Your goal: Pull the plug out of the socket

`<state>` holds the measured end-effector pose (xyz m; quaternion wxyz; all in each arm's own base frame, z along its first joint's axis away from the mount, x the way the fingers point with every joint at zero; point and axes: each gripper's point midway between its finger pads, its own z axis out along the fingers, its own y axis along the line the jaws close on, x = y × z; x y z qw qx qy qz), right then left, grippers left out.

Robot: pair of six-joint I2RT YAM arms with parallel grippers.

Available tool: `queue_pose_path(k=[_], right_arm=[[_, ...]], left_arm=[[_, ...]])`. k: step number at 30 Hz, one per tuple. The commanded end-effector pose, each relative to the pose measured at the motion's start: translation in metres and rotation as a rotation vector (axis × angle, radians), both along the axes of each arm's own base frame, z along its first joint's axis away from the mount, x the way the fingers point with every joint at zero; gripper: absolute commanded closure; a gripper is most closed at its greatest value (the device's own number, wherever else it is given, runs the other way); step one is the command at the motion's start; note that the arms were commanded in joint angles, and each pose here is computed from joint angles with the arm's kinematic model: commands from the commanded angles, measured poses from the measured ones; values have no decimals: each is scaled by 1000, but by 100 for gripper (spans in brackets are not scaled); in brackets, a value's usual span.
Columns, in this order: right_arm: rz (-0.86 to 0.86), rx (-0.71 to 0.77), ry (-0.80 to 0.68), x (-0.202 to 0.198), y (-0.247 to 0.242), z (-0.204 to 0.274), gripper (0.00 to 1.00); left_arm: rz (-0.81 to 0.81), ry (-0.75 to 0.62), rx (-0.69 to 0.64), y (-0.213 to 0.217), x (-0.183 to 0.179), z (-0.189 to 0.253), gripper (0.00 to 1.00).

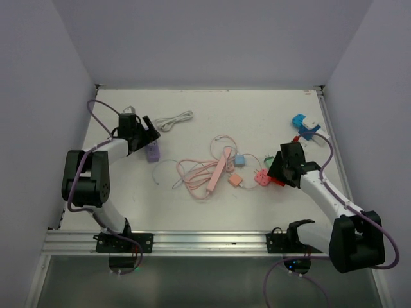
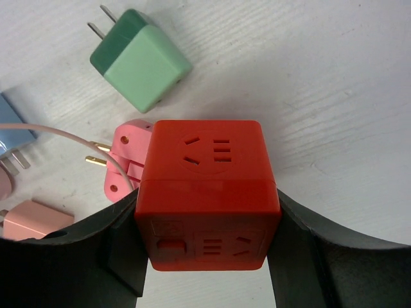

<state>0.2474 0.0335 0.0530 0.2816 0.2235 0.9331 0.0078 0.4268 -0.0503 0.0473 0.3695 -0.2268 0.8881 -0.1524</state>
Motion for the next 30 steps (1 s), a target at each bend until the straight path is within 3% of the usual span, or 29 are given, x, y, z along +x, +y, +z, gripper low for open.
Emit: queue_pose_path(k=[1, 4, 9, 15, 20, 25, 30], right_arm=[[-5, -52, 54, -2, -7, -12, 83], [23, -46, 110, -7, 0, -25, 75], [169, -70, 155, -8, 37, -37, 68], [325, -26, 177, 2, 97, -55, 68], [471, 26, 108, 38, 171, -43, 68], [579, 80, 73, 63, 244, -40, 68], [616, 108, 67, 78, 278, -38, 65]], left_arm=[[-8, -59, -3, 2, -2, 26, 9], [-13, -72, 8, 3, -10, 39, 3], [-39, -52, 43, 5, -38, 52, 2], [-115, -90, 132, -1, -69, 68, 2], [-161, -123, 197, 0, -85, 71, 2], [-170, -169, 213, 0, -86, 75, 2], [-176, -191, 215, -2, -83, 75, 2]])
